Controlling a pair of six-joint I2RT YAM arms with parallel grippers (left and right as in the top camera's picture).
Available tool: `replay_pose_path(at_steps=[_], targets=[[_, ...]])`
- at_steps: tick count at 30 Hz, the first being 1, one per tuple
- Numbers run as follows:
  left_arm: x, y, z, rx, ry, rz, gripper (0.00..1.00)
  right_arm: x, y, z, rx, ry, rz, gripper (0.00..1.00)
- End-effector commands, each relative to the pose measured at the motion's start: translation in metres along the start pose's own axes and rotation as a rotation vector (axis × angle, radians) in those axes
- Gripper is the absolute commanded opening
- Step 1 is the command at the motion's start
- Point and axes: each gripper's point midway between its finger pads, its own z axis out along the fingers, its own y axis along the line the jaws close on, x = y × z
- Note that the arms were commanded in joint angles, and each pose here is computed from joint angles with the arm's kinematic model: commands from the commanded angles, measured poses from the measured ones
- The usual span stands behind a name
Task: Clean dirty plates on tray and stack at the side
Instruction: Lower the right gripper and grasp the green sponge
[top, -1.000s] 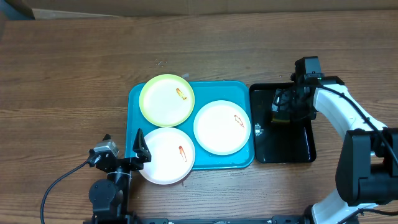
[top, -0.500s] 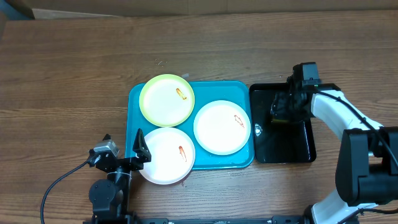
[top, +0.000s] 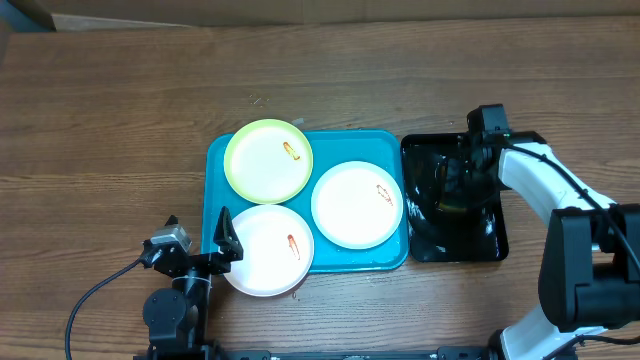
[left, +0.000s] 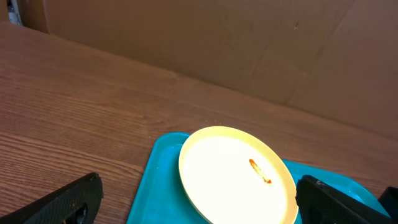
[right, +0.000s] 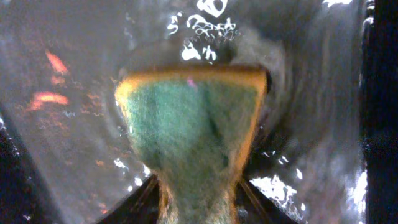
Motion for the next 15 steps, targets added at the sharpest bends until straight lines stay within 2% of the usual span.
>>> replay_pose_path(at_steps=[1, 9, 10, 11, 12, 15], targets=[[0.001, 0.001, 0.000, -0.002, -0.004, 0.020, 1.00, -0.019, 0.006, -0.017, -0.005, -0.078, -0.013, 0.50], [0.001, 0.001, 0.000, -0.002, -0.004, 0.020, 1.00, -0.022, -0.001, -0.001, 0.016, -0.126, -0.014, 0.50], [0.001, 0.001, 0.000, -0.002, -0.004, 0.020, 1.00, -0.022, -0.001, 0.001, 0.014, -0.132, -0.014, 0.45], [0.001, 0.001, 0.000, -0.002, -0.004, 0.020, 1.00, -0.023, -0.001, 0.002, 0.011, -0.139, -0.015, 0.29], [0.001, 0.001, 0.000, -0.003, -0.004, 0.020, 1.00, -0.023, 0.000, 0.003, 0.007, -0.141, -0.015, 0.04], [0.001, 0.001, 0.000, -0.002, -0.004, 0.020, 1.00, -0.023, 0.000, 0.003, 0.008, -0.140, -0.016, 0.04]])
